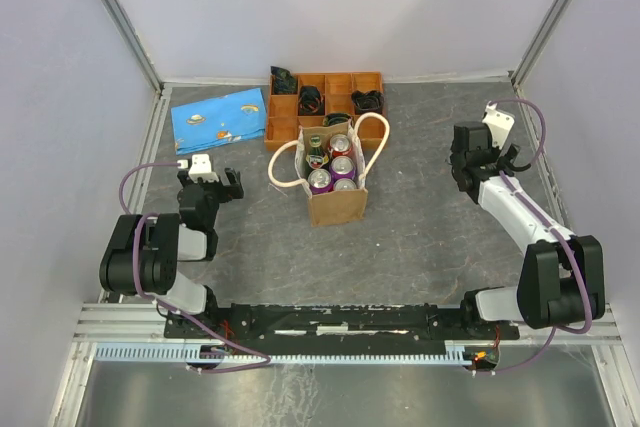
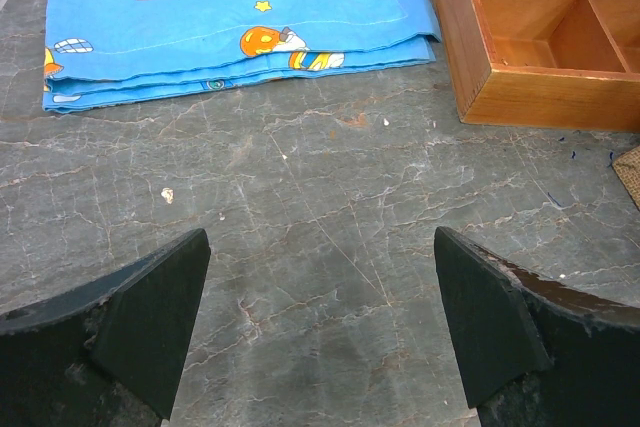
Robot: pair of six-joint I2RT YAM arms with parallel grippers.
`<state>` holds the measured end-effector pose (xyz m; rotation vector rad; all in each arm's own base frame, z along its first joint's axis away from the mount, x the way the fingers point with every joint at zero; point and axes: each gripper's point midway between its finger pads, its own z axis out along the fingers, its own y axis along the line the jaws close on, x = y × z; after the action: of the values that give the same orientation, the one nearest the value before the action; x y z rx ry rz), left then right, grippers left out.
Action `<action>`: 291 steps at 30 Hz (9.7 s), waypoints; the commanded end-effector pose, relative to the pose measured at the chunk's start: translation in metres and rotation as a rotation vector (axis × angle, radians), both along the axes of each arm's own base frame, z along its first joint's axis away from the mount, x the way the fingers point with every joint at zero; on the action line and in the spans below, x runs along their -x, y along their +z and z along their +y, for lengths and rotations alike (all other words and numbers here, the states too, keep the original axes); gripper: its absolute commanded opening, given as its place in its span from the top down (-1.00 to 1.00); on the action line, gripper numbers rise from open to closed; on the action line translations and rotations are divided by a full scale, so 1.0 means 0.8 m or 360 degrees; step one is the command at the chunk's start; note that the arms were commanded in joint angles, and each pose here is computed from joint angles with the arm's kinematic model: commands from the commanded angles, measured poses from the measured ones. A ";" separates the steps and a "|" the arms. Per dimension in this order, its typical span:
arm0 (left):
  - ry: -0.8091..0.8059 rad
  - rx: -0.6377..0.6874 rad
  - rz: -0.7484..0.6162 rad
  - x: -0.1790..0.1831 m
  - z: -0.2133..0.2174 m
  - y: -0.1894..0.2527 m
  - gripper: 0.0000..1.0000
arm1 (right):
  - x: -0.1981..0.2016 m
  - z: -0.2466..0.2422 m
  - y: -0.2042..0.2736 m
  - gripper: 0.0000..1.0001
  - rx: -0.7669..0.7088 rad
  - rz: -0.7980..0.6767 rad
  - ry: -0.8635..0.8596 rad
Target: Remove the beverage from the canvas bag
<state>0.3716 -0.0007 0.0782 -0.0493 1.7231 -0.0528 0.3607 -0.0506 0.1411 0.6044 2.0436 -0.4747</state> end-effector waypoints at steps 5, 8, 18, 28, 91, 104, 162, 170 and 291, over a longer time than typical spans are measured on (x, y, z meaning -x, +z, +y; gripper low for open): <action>0.0019 -0.0068 -0.0077 -0.007 0.005 0.017 -0.99 | -0.003 -0.006 0.017 -0.98 0.0026 -0.0095 -0.0075; 0.0020 -0.0068 -0.0078 -0.007 0.005 0.017 -0.99 | -0.003 -0.005 0.019 -0.98 0.0025 -0.0101 -0.0074; 0.0020 -0.0067 -0.0078 -0.007 0.005 0.017 -0.99 | 0.001 0.019 0.040 -0.98 0.0083 -0.0151 0.0158; 0.0020 -0.0068 -0.0077 -0.007 0.005 0.017 -0.99 | 0.014 0.122 0.139 -0.92 0.0104 -0.0294 0.0641; 0.0020 -0.0068 -0.0077 -0.007 0.005 0.017 -0.99 | 0.088 0.408 -0.074 -0.98 -0.0042 0.0798 0.1809; 0.0020 -0.0068 -0.0078 -0.007 0.005 0.017 -0.99 | 0.115 0.402 -0.124 -0.77 -0.0090 0.1157 0.1753; 0.0022 -0.0068 -0.0076 -0.007 0.006 0.017 -0.99 | 0.012 0.144 0.302 1.00 0.0307 -0.0740 0.0638; 0.0020 -0.0069 -0.0077 -0.007 0.005 0.017 -0.99 | -0.021 0.094 0.207 1.00 0.0237 -0.0458 0.0528; 0.0020 -0.0068 -0.0079 -0.007 0.005 0.017 -0.99 | -0.019 0.428 0.064 -0.73 -0.0179 0.0058 0.1428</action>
<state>0.3716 0.0004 0.0781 -0.0540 1.7233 -0.0472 0.3561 0.2852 0.1687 -0.4267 2.1801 0.0623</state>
